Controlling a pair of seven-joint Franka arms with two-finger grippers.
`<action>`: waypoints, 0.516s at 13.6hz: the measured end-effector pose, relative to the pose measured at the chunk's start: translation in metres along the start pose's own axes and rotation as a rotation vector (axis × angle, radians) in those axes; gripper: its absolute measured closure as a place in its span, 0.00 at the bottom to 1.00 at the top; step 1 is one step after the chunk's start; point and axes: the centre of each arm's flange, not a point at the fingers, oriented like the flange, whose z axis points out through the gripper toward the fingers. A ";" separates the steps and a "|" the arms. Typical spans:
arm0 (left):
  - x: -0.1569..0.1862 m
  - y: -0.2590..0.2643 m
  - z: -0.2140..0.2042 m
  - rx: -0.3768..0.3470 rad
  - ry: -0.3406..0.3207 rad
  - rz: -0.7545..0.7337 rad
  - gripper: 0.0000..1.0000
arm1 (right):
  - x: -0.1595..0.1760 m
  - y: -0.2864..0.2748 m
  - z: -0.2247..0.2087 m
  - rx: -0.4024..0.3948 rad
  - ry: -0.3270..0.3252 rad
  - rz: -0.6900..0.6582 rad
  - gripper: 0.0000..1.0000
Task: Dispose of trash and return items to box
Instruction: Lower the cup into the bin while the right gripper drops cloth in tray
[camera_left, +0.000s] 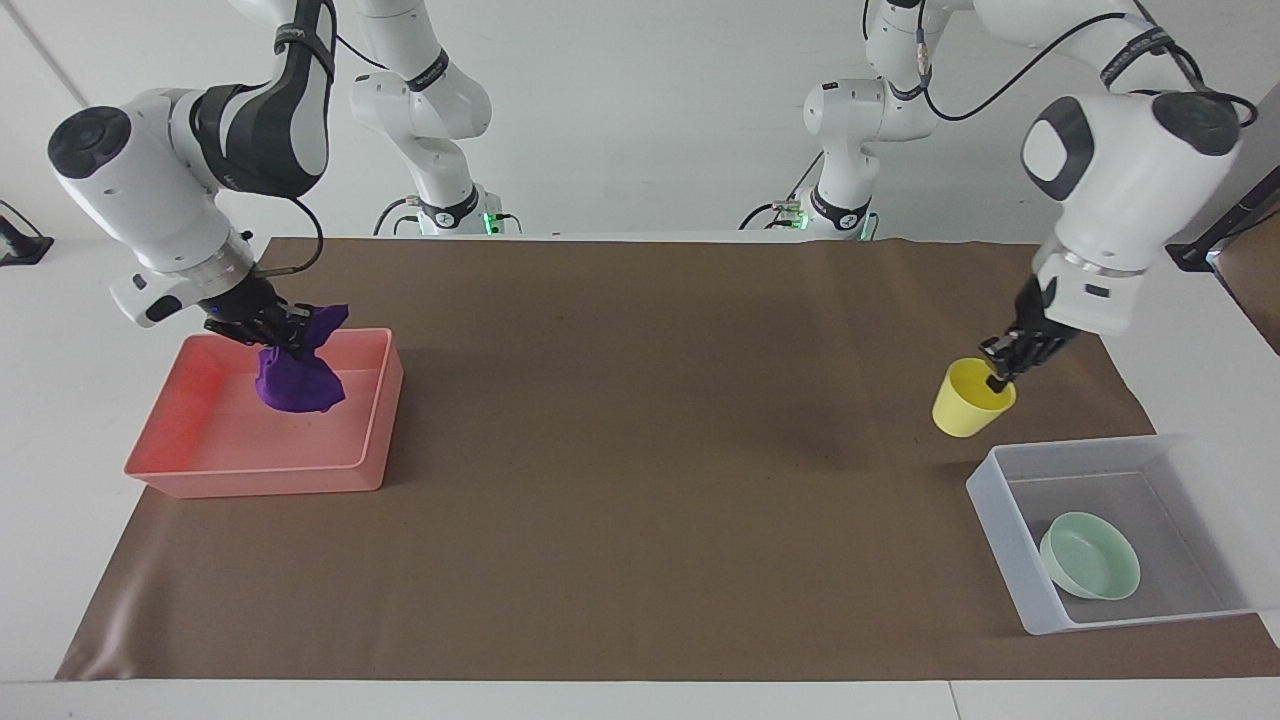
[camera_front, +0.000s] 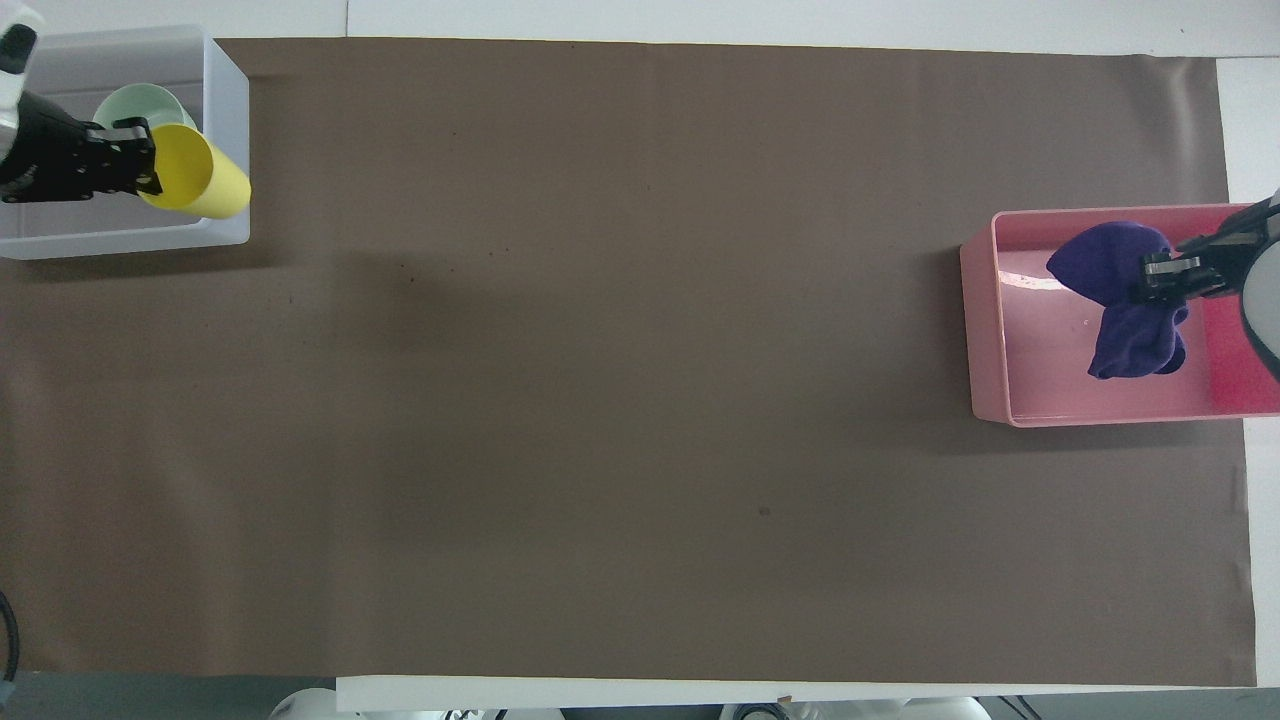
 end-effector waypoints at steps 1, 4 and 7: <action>0.028 -0.034 0.011 0.004 0.029 -0.015 0.97 | -0.003 0.014 0.014 -0.002 0.012 0.010 0.91; 0.076 -0.084 0.057 0.007 0.115 -0.055 0.97 | -0.014 0.037 0.057 -0.007 0.035 0.007 0.91; 0.091 -0.082 0.112 0.002 0.143 -0.053 0.97 | -0.019 0.041 0.091 -0.014 0.056 -0.002 0.88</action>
